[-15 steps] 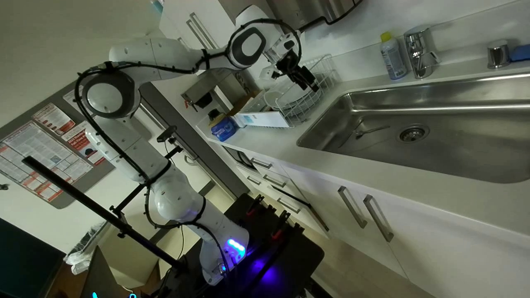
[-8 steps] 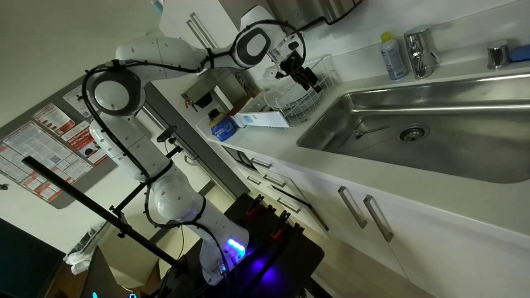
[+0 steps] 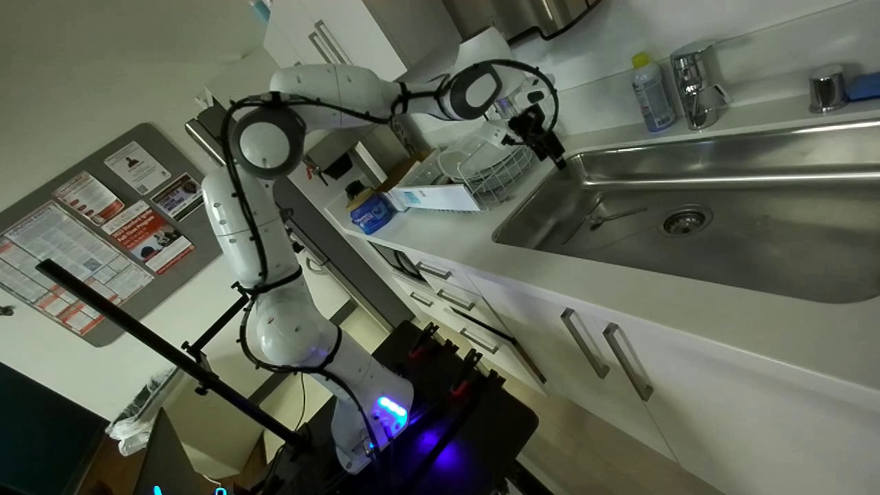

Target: Pick up the spoon from the sink and place it on the dish drainer

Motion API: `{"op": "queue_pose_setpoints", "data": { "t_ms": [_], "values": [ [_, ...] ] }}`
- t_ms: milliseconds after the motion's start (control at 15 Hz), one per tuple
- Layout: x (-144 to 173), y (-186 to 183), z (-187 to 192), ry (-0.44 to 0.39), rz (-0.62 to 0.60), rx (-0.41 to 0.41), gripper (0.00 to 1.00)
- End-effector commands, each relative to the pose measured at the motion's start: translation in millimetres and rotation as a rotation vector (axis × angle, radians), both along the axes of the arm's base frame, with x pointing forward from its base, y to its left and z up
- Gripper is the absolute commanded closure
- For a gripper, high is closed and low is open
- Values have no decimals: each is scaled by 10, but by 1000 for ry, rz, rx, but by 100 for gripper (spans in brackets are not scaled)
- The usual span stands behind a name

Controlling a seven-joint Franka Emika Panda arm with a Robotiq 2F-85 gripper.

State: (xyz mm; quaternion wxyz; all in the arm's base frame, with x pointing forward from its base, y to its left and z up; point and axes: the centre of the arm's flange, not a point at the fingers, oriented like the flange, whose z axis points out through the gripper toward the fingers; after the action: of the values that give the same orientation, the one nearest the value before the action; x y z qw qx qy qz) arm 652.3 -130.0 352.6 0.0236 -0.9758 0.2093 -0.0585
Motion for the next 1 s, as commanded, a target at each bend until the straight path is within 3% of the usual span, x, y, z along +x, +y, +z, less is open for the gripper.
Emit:
{"op": "queue_pose_setpoints", "data": {
  "t_ms": [0,400,933],
  "values": [
    [383,-59,-425,-20,-95,8,0],
    [649,-148,-1180,-37,-262,-21,0],
    [941,-217,-1743,-11,-393,-51,0]
  ]
}}
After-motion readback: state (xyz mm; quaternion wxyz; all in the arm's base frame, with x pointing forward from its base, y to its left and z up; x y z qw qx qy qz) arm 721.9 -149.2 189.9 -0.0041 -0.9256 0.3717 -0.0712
